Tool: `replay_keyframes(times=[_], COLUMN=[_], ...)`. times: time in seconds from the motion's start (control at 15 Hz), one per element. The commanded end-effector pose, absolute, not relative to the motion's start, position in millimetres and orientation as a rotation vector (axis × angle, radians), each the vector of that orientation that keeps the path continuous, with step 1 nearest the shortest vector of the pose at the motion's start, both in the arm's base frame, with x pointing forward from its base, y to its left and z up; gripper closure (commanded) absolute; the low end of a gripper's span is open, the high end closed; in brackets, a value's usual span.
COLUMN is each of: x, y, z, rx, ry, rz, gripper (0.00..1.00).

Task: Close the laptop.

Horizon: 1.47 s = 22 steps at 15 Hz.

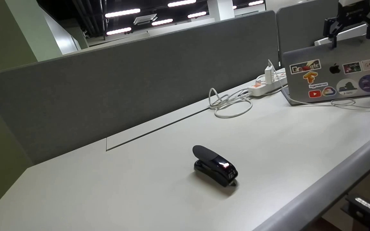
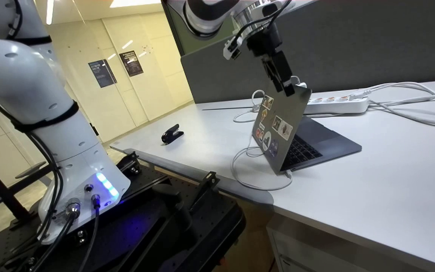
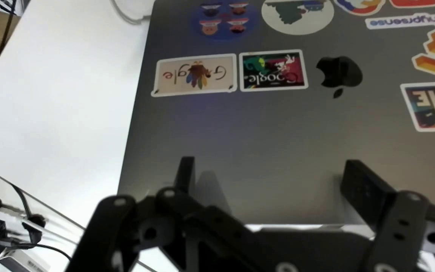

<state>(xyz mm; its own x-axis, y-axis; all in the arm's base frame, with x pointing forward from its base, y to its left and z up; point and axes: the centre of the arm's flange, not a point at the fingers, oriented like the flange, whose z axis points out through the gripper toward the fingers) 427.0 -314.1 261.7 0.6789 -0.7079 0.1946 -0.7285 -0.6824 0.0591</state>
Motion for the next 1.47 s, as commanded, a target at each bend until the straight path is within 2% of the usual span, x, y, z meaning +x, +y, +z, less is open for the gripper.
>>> replay_keyframes(times=[0.0, 0.4, 1.4], x=[454.8, 481.1, 530.6], y=[-331.1, -363.3, -401.7], z=[239.7, 210.0, 116.4], rx=[2.666, 2.639, 2.629], ry=[-1.290, -1.289, -1.341], rz=[0.327, 0.319, -0.003], gripper=[0.00, 0.00, 0.00])
